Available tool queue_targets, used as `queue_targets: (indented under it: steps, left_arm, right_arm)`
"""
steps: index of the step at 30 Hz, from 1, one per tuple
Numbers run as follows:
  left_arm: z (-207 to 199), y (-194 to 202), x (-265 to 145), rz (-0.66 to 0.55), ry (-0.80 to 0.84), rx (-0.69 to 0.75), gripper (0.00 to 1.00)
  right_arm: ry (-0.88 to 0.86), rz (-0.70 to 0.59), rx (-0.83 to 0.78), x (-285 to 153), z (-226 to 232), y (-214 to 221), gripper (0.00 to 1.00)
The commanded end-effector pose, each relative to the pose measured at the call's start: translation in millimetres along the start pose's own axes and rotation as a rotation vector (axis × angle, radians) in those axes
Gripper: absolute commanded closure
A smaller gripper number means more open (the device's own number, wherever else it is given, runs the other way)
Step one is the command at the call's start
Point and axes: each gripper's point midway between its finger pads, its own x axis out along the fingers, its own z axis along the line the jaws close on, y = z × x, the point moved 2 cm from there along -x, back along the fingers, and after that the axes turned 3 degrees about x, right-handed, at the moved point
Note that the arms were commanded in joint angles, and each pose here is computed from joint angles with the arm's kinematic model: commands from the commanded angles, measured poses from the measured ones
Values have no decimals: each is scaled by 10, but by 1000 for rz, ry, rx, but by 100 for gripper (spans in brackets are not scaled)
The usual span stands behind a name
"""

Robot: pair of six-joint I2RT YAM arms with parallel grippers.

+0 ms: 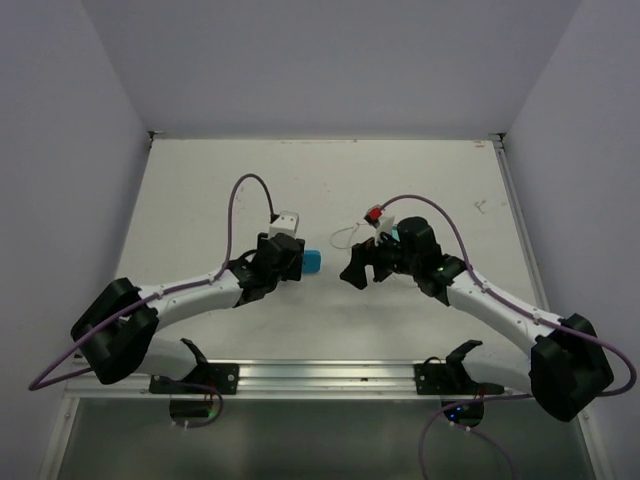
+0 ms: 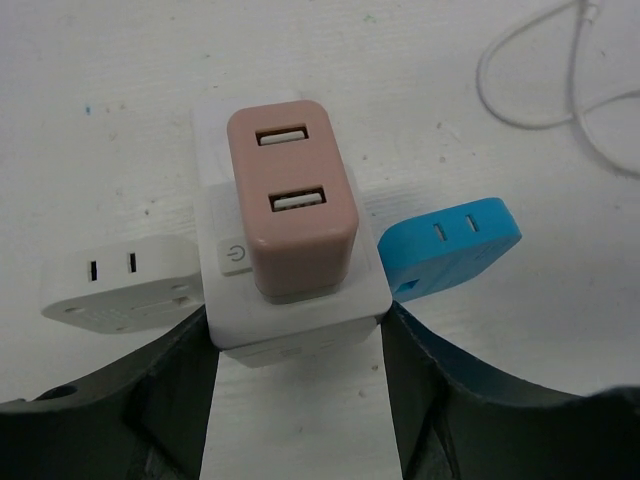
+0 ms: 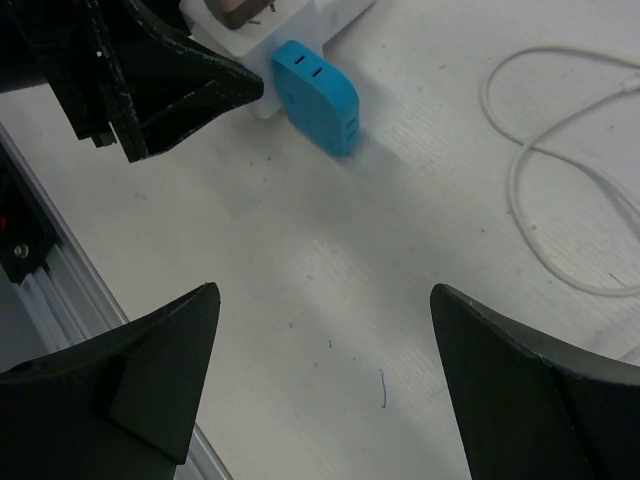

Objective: Pull the plug off the socket

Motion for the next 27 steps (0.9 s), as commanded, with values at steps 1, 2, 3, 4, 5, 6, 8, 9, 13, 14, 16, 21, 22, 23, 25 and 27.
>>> queue_targets:
  steps: [1, 2, 3, 4, 5, 6, 8, 9, 13, 14, 16, 21, 22, 23, 25, 27]
  left_arm:
    - [-233, -402, -82, -193, 247, 101, 78]
    - [-243, -400, -92, -199, 267, 108, 80]
    - [-266, -336, -84, -194, 311, 113, 82]
    - [-264, -314, -79, -196, 332, 124, 82]
    - [-277, -289, -85, -196, 360, 127, 85]
    - [-282, -247, -78, -194, 395, 124, 85]
    - [-275, -228, -80, -200, 414, 121, 88]
    - [-270, -201, -74, -201, 425, 125, 88]
    - [-290, -190, -104, -218, 457, 153, 95]
    - [-291, -189, -110, -222, 458, 156, 98]
    - [-276, -199, -123, -231, 456, 160, 99]
    - [-243, -187, -145, -250, 452, 159, 100]
    - [-254, -194, -153, -253, 457, 159, 100]
    - [-247, -189, -150, -252, 455, 159, 100]
    - [-244, -186, -147, -253, 454, 160, 100]
    - [-234, -174, -142, -251, 449, 160, 100]
  right_arm:
    - [-61, -12, -94, 123, 188, -147, 10]
    - [-71, -12, -115, 158, 245, -179, 11]
    - [-66, 1, -127, 202, 239, -162, 11]
    - [-73, 3, -138, 272, 242, -172, 11]
    - [-79, 10, -155, 320, 275, -176, 12]
    - [-69, 14, -162, 356, 267, -174, 12]
    - [-73, 37, -188, 447, 315, -161, 15]
    - [-68, 40, -199, 474, 327, -162, 15]
    - [-36, 52, -241, 625, 338, -140, 20]
    - [-25, 62, -246, 680, 313, -129, 22]
    - [-6, 59, -256, 731, 278, -162, 24]
    - [-3, 104, -261, 897, 224, -111, 28]
    - [-9, 104, -258, 924, 235, -113, 31]
    - [-18, 108, -253, 941, 246, -101, 32]
    - [-34, 120, -246, 986, 253, -66, 35]
    - [-62, 135, -232, 1012, 287, -13, 37]
